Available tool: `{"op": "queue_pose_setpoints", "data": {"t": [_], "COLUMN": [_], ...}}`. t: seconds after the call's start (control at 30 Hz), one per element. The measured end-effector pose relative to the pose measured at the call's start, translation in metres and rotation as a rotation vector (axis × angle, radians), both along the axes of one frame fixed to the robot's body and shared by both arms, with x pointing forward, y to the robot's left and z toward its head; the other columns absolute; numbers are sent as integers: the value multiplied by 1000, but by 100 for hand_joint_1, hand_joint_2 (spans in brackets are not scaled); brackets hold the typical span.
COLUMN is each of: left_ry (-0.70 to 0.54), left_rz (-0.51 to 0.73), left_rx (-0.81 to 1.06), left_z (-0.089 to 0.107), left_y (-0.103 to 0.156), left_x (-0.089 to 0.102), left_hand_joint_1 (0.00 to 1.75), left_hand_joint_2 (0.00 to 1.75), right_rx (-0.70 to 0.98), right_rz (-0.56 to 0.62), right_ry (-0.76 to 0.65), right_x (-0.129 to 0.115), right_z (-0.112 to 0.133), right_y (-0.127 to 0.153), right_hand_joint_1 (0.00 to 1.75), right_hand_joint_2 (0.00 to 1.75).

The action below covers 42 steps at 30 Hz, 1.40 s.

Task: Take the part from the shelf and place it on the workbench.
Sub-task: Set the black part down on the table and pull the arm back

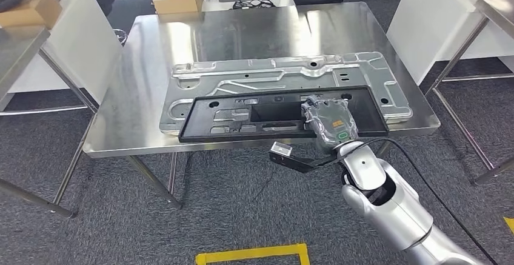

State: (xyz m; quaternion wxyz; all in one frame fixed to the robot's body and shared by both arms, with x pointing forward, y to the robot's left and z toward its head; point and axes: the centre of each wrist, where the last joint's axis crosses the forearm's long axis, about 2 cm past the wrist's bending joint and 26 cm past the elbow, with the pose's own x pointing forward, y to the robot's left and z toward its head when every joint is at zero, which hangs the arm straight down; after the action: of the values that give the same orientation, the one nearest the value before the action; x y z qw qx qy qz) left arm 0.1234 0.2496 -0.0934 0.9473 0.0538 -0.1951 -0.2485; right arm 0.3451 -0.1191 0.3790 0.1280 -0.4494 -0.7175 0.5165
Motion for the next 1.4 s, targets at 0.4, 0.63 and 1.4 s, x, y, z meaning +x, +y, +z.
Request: {"op": "queue_pose_setpoints", "data": {"t": [0.4, 0.63, 1.4], "left_ry": [4, -18, 6], "left_rz": [-1, 5, 15], "left_rx": [-5, -7, -6], "left_z": [0, 2, 0], "left_y": [-3, -4, -3], "left_x": [-2, 7, -3], "left_hand_joint_1": [0, 0, 0], "left_hand_joint_2": [175, 175, 175], "right_rx": [-5, -4, -6], "right_rz": [0, 1, 2], "right_ry": [18, 17, 26], "right_x": [0, -1, -1], "right_z": [-6, -6, -9], "right_y": [-1, -1, -1], "right_hand_joint_1": [175, 175, 175], "right_hand_joint_2": [175, 175, 175]}}
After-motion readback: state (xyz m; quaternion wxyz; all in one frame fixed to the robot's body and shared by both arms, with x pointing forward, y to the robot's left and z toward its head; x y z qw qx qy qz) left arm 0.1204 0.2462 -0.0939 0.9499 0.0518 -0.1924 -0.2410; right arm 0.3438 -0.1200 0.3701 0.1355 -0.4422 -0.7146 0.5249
